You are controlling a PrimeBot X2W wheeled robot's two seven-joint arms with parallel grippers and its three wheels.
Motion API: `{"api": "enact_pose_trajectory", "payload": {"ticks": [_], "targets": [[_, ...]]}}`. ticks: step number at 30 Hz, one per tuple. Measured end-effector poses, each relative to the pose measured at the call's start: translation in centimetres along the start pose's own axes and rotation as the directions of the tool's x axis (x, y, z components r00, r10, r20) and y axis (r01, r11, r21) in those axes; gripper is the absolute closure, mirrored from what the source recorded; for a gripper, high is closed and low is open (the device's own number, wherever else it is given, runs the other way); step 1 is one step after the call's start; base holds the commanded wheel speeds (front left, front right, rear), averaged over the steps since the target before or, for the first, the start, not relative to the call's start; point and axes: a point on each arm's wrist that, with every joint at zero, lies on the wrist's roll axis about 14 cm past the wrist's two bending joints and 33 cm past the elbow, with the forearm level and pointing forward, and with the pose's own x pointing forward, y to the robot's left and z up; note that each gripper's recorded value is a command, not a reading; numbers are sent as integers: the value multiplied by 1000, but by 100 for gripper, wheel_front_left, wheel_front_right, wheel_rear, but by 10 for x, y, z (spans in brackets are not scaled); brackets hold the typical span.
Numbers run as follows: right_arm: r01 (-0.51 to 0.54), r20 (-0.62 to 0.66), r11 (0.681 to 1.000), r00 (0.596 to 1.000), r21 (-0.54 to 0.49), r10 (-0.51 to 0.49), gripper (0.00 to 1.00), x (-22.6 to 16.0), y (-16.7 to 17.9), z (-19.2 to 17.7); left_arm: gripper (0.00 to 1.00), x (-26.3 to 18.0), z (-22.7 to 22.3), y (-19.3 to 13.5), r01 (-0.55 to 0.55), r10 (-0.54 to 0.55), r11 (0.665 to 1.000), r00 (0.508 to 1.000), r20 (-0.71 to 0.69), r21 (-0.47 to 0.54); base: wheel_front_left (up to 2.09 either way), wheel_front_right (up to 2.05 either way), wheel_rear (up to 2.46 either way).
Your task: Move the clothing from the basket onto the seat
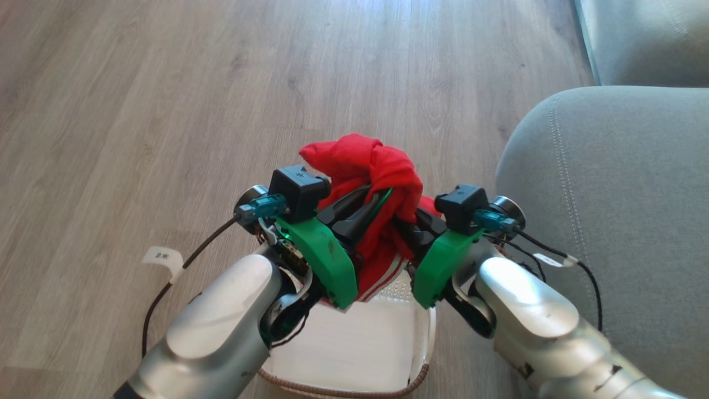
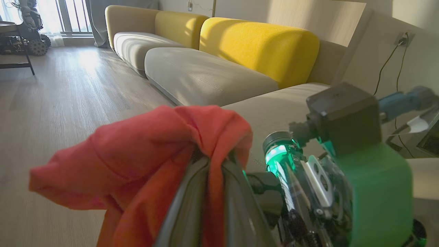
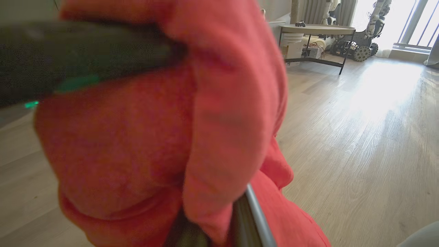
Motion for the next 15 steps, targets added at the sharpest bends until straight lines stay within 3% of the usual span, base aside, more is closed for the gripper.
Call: {"api": "enact_pose_trajectory", "payload": {"ticks": [13,14,15], "targets": [[128,72,991,989,32,-130,100,-33,-35,11,100,1,-2,4,-8,8,1000,1000,-3,6,0,0,0],[138,81,990,987,33,-140,100,-35,-38,13,96,2,-2,3,-6,6,1000,1000,-4,5,0,0,0],[146,91,989,985,35,-148,100,-37,-40,15,68,2,-3,2,-6,6,1000,1000,-4,3,0,0,0]]}}
